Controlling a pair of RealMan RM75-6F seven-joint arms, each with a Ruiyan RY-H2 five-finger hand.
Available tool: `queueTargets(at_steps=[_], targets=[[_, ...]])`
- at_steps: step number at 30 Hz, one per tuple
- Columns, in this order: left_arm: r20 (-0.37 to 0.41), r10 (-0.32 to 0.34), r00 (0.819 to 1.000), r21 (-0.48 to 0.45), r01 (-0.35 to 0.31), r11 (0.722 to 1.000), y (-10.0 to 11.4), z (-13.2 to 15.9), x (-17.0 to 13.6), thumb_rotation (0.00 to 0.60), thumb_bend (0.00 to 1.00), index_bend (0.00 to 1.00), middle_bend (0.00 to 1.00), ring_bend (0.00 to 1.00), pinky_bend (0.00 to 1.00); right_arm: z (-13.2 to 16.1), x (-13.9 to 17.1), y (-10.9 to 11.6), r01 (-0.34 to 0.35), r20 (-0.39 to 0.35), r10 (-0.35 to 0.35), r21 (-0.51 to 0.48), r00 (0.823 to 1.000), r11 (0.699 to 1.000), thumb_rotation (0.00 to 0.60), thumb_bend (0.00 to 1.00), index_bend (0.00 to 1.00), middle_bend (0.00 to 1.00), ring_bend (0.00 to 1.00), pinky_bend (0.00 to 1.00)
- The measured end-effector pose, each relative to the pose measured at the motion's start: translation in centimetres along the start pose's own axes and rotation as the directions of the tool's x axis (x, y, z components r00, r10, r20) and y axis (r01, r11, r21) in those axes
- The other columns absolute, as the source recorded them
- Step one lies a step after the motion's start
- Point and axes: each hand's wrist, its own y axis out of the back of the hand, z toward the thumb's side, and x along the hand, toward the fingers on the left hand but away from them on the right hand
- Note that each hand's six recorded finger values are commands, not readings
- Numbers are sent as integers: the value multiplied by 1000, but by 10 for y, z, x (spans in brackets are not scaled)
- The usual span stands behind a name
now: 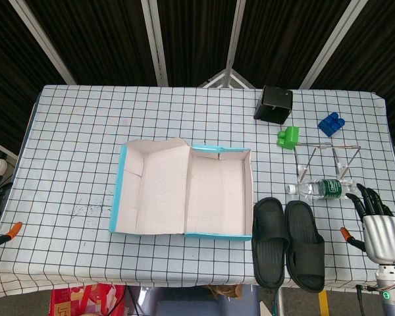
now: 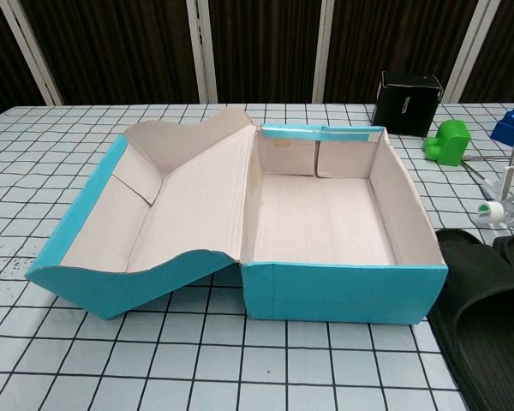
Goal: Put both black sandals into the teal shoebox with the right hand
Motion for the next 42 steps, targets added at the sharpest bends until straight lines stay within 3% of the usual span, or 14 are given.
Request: queueTargets(at_steps=[15,30,36,42], targets=[[12,-7,1000,0,7,1000,-1,4,-1,600,295,149,42,6,157,0,2,1,-12,6,12,-9,1000,1000,600,221,227,99,109,342],[20,-14,1000,1,14,1000,-3,7,-2,600,294,148,40,6,157,8,6,-8,-71,-4,71,-36,997,997,600,221,227,99,109,342],[7,-15,1000,-2,16,1000,-3,4,-1,600,295,148,39,6,157,27,7,-28,-167,-10,167,-73,986,983,600,219,157,79,108,332],[-2,-30,1000,-15,30,999,-4,-1,1,600,295,148,37,6,157,45,-3,-47,-311,4,312,-52,950,949,600,214,121,63,105,314]])
